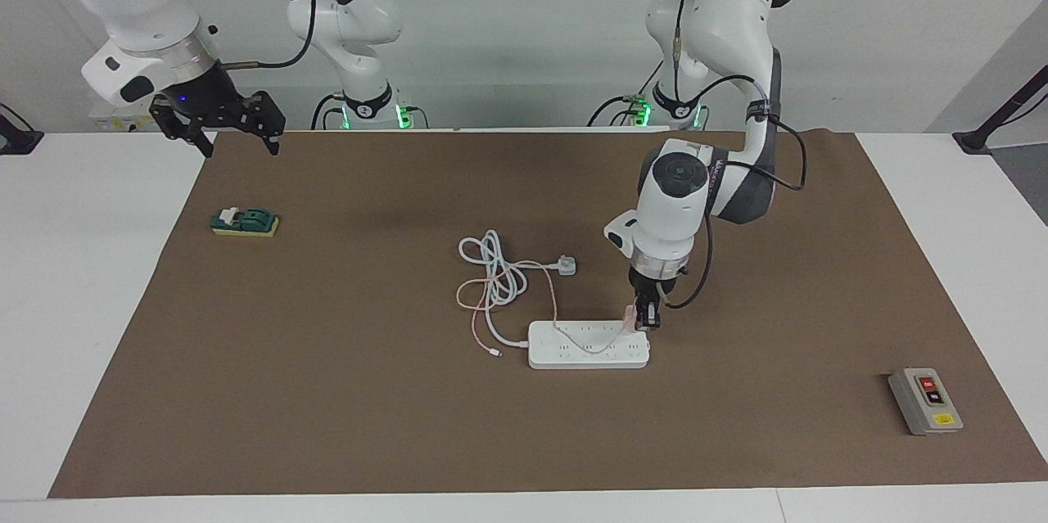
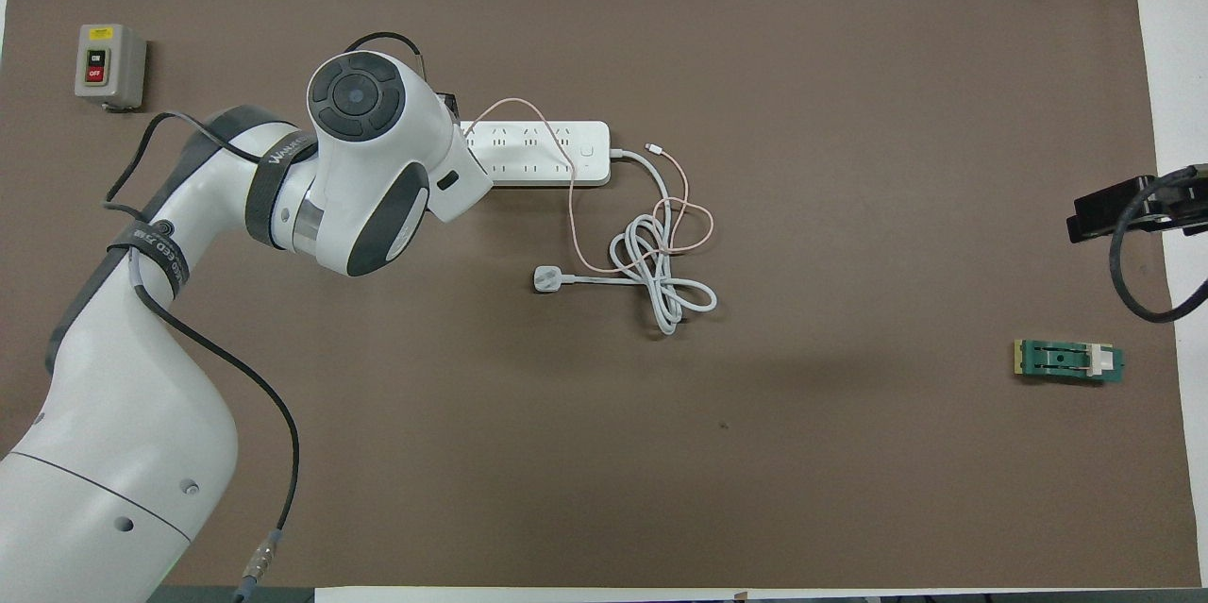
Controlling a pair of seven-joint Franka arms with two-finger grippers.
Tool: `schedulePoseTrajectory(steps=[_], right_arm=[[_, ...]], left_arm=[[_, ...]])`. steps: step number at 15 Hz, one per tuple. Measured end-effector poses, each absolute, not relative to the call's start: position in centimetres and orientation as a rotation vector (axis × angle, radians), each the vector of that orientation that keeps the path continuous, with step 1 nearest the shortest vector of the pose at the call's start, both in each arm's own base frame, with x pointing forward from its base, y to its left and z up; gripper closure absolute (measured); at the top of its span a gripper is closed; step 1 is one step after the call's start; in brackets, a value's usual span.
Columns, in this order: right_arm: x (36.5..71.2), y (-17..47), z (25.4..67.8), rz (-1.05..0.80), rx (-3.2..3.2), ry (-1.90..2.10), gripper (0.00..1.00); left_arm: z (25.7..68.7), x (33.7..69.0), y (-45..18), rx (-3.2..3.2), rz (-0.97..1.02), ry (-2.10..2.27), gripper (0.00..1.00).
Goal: Plug charger into power strip
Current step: 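Push the charger prongs into the power strip socket with the left gripper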
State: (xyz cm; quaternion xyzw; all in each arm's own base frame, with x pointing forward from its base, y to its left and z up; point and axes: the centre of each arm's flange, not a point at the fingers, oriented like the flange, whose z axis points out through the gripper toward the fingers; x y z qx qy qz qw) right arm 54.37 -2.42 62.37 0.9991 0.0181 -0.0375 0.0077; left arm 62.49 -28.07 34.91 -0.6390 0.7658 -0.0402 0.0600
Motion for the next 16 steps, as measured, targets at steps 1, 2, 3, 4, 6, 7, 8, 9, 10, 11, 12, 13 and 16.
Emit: schedulePoseTrajectory(steps=[1, 2, 3, 4, 6, 7, 8, 9, 10, 11, 12, 13, 16], right_arm=[[54.38, -2.33, 62.37, -0.117, 3.123, 0.059, 0.0], [54.38, -2.26, 62.37, -0.117, 3.123, 0.061, 0.0], [54.38, -2.22, 62.37, -0.117, 3.123, 0.062, 0.0], [54.38, -2.2, 62.38, -0.117, 3.123, 0.063, 0.0], [54.38, -2.19, 62.38, -0.117, 3.123, 0.063, 0.0], [54.38, -2.19, 62.38, -0.117, 3.123, 0.063, 0.0], [54.38, -2.19, 62.38, -0.117, 3.123, 0.063, 0.0], [54.38, -2.19, 62.38, -0.117, 3.123, 0.063, 0.0], [54.38, -2.19, 62.38, -0.117, 3.123, 0.063, 0.0], [54.38, -2.19, 62.38, -0.117, 3.123, 0.063, 0.0], [54.38, -2.19, 62.38, -0.117, 3.123, 0.063, 0.0], [54.38, -2.19, 62.39, -0.116, 3.123, 0.063, 0.0], [54.38, -2.19, 62.39, -0.116, 3.123, 0.063, 0.0]], left_arm=[[34.91, 62.27, -28.06, -1.948, -0.119, 2.309, 0.68], [34.91, 62.09, -28.04, -1.957, -0.117, 2.303, 0.68], [34.9, 61.96, -28.03, -1.964, -0.115, 2.298, 0.68], [34.9, 61.91, -28.03, -1.969, -0.115, 2.294, 0.68], [34.9, 61.87, -28.03, -1.973, -0.116, 2.292, 0.68], [34.9, 61.86, -28.04, -1.974, -0.116, 2.291, 0.68], [34.91, 61.87, -28.05, -1.975, -0.118, 2.29, 0.68], [34.91, 61.87, -28.06, -1.976, -0.12, 2.289, 0.68], [34.92, 61.89, -28.09, -1.976, -0.125, 2.288, 0.68], [34.93, 61.92, -28.12, -1.975, -0.134, 2.286, 0.68], [34.93, 61.95, -28.14, -1.973, -0.14, 2.285, 0.68], [34.92, 61.99, -28.15, -1.973, -0.144, 2.285, 0.68], [34.85, 62.13, -28.12, -1.971, -0.157, 2.281, 0.68]])
